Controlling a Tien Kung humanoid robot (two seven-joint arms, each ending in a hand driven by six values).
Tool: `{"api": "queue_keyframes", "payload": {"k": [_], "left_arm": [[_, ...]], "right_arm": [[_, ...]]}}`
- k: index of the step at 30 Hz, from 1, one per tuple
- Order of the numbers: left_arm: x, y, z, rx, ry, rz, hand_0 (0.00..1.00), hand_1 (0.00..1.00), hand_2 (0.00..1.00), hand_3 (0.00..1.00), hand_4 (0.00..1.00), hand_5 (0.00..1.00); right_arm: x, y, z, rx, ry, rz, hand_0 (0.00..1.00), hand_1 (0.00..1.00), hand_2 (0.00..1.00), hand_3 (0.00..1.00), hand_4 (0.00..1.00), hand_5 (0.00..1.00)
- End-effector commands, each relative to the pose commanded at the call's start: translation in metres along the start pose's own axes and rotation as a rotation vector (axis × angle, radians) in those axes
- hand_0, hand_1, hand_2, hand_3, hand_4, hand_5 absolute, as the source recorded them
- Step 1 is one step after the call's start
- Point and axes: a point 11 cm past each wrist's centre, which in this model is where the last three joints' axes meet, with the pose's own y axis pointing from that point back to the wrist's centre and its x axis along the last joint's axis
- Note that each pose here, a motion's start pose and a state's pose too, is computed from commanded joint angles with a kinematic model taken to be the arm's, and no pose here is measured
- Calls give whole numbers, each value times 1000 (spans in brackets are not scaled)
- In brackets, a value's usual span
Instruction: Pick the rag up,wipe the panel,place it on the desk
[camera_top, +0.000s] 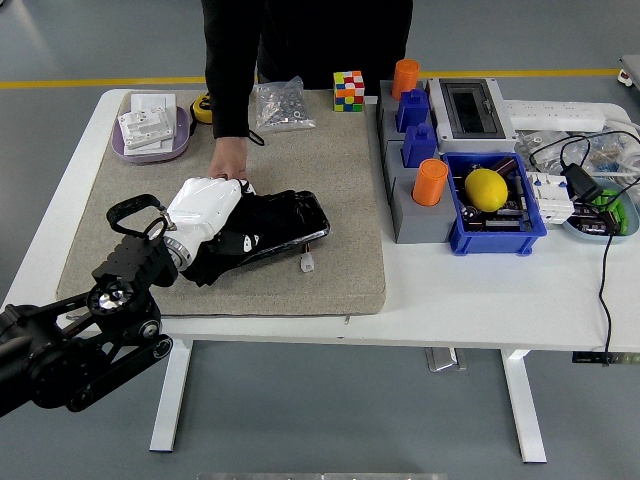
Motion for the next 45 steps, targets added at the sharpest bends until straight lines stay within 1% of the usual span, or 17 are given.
{"api": "queue_keyframes", "payload": {"k": [6,16,21,32,36,41,45], "left_arm": [[3,-8,13,-13,12,5,226,78,398,268,2,2],[3,-24,25,-5,17,-2,226,78,398,269,2,2],[1,-27,33,-14,21,-7,226,77,397,269,2,2],[-2,-29,55,-52,33,-16,226,78,398,270,2,2],[-3,-30,61,-61,34,-18,226,78,398,270,2,2],[-3,-30,63,-67,31,-16,226,80,399,272,2,2],[-2,-30,57,-56,23,-15,226,80,399,273,2,2]], "right_arm": [[-1,0,0,0,6,-1,690,461,644,624,998,703],[-1,0,-2,3,17,-1,688,461,645,624,998,703],[-1,0,-3,4,22,-1,688,460,644,624,998,703],[-2,0,-4,6,29,0,689,461,644,624,998,704],[-3,0,-5,8,28,0,689,461,644,624,998,704],[-3,0,-4,7,28,1,689,461,644,624,998,704],[-1,0,-3,5,26,3,689,461,644,623,998,704]]}}
